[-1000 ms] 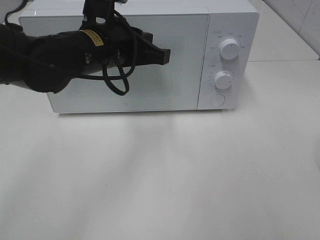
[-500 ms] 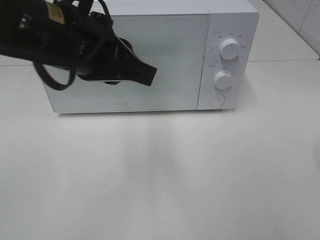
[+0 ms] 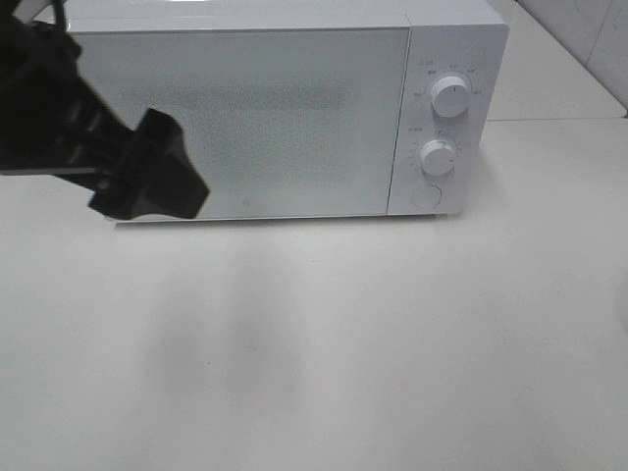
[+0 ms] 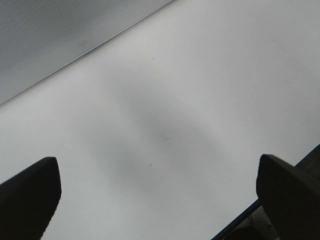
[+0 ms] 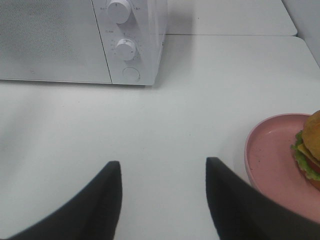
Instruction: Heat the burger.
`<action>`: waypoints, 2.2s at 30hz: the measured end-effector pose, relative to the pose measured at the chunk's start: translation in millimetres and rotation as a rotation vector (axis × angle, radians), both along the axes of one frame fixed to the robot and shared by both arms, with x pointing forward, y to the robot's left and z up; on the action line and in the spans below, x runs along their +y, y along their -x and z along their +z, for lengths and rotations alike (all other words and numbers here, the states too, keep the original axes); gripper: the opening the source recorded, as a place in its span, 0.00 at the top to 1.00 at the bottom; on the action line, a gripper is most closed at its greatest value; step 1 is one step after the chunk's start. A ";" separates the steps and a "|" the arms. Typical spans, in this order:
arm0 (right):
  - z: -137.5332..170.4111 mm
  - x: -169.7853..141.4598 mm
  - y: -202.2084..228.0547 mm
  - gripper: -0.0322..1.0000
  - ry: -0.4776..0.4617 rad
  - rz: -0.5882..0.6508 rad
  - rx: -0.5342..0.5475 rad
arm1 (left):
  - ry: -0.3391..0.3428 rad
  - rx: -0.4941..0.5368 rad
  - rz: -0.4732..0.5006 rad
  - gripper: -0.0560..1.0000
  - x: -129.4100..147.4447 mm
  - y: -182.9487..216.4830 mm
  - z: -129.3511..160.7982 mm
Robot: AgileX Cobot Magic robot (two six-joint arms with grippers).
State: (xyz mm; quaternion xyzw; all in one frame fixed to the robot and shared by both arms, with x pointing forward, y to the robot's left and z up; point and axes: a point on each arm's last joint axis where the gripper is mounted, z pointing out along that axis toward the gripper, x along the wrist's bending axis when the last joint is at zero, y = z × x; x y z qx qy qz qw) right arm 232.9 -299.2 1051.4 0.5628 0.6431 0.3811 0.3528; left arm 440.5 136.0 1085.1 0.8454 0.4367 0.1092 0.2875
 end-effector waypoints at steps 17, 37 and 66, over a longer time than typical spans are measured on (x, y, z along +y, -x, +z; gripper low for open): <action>0.0 0.0 0.0 0.46 0.000 0.000 0.000 | -0.141 0.219 0.439 0.01 133.0 18.0 -19.9; 0.0 0.0 0.0 0.46 0.000 0.000 0.000 | -0.055 -0.042 0.465 0.01 153.6 131.3 -36.1; 0.0 0.0 0.0 0.46 0.000 0.000 0.000 | 0.093 -0.422 0.623 0.01 163.2 199.0 -28.5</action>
